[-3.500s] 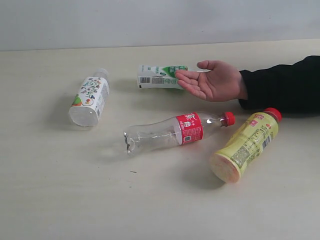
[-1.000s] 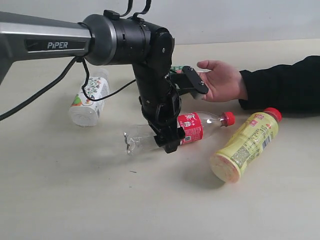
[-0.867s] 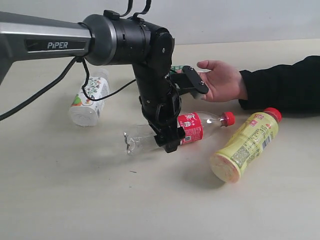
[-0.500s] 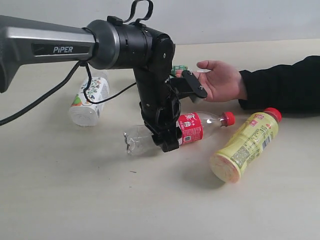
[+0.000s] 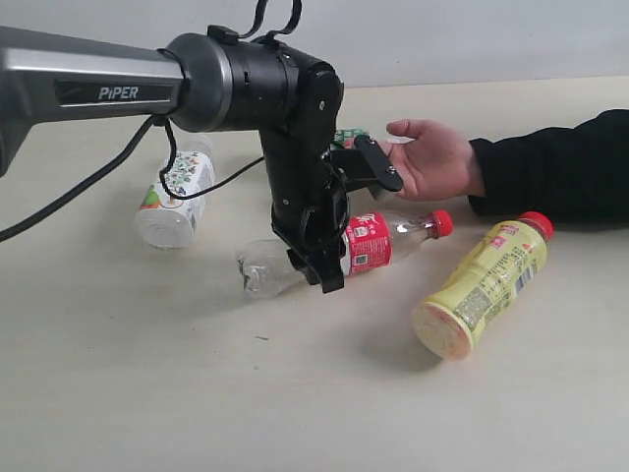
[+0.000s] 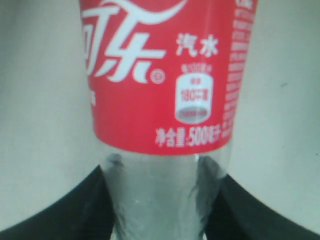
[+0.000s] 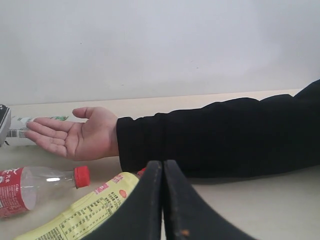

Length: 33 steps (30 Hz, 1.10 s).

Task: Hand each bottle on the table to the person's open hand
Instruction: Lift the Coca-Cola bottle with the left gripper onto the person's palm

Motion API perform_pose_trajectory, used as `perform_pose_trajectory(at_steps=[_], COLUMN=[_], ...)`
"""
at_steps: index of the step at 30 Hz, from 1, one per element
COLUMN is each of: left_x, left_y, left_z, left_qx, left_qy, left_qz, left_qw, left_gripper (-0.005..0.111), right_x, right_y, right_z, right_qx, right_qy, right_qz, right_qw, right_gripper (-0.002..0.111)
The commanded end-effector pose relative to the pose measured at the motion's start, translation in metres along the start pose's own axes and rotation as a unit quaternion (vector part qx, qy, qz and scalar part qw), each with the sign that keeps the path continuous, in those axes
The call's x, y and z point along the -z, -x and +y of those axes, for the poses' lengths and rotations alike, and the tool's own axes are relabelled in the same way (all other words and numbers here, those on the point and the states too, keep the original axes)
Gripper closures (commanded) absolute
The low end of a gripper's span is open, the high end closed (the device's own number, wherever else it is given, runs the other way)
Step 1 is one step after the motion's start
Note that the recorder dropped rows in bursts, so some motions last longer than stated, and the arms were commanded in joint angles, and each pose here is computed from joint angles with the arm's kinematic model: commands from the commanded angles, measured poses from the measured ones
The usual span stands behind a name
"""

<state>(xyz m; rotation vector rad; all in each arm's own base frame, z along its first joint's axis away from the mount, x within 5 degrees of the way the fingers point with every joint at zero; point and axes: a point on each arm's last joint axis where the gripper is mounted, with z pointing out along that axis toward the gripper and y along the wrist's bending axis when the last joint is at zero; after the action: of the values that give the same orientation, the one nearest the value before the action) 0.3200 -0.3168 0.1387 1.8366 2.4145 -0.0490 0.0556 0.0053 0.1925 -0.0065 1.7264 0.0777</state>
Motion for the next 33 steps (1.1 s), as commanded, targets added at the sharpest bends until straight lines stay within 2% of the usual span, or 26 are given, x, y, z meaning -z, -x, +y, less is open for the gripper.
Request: perform_pose_trajectory(at_steps=[1, 3, 5, 7, 8, 9, 10, 11, 12, 15, 20, 23, 27, 29, 33], left_x=[0.036, 0.057, 0.081, 0.100, 0.108, 0.113, 0.117, 0.118, 0.117, 0.120, 0.133, 0.144, 0.148, 0.141, 0.116], left_y=[0.001, -0.002, -0.004, -0.003, 0.000, 0.002, 0.006, 0.009, 0.015, 0.027, 0.040, 0.049, 0.061, 0.065, 0.070], left_z=[-0.001, -0.003, -0.005, -0.005, -0.006, -0.007, -0.007, -0.008, -0.009, -0.012, -0.005, 0.006, 0.025, 0.033, 0.043], left_qx=[0.020, 0.024, 0.064, 0.130, 0.191, 0.284, 0.393, 0.443, 0.465, 0.491, 0.509, 0.517, 0.544, 0.553, 0.567], left_qy=[0.016, 0.020, 0.029, 0.035, 0.029, 0.010, -0.017, -0.037, -0.065, -0.121, -0.146, -0.161, -0.203, -0.212, -0.216], left_qz=[-0.024, -0.034, -0.055, -0.093, -0.122, -0.145, -0.168, -0.182, -0.200, -0.247, -0.309, -0.328, -0.345, -0.347, -0.332], left_qw=[0.999, 0.999, 0.996, 0.987, 0.974, 0.948, 0.904, 0.877, 0.860, 0.827, 0.790, 0.774, 0.737, 0.727, 0.722], left_gripper=[0.106, 0.106, 0.106, 0.106, 0.106, 0.106, 0.106, 0.105, 0.105, 0.104, 0.104, 0.104, 0.104, 0.104, 0.104], right_x=[0.000, 0.000, 0.000, 0.000, 0.000, 0.000, 0.000, 0.000, 0.000, 0.000, 0.000, 0.000, 0.000, 0.000, 0.000], right_y=[-0.001, -0.001, -0.001, -0.001, -0.001, -0.001, -0.001, -0.001, -0.001, -0.001, -0.001, -0.001, -0.001, -0.001, -0.001], right_z=[0.000, 0.000, 0.000, 0.000, 0.000, 0.000, 0.000, 0.000, 0.000, 0.000, 0.000, 0.000, 0.000, 0.000, 0.000], right_qx=[0.000, 0.000, 0.000, 0.000, 0.000, 0.000, 0.000, 0.000, 0.000, 0.000, 0.000, 0.000, 0.000, 0.000, 0.000], right_qy=[0.001, 0.001, 0.001, 0.001, 0.001, 0.001, 0.001, 0.001, 0.001, 0.001, 0.001, 0.001, 0.001, 0.001, 0.001], right_qz=[-0.003, -0.003, -0.003, -0.003, -0.003, -0.003, -0.003, -0.003, -0.003, -0.003, -0.003, -0.003, -0.003, -0.003, -0.003], right_qw=[1.000, 1.000, 1.000, 1.000, 1.000, 1.000, 1.000, 1.000, 1.000, 1.000, 1.000, 1.000, 1.000, 1.000, 1.000], right_gripper=[0.108, 0.108, 0.108, 0.108, 0.108, 0.108, 0.108, 0.108, 0.108, 0.108, 0.108, 0.108, 0.108, 0.108, 0.108])
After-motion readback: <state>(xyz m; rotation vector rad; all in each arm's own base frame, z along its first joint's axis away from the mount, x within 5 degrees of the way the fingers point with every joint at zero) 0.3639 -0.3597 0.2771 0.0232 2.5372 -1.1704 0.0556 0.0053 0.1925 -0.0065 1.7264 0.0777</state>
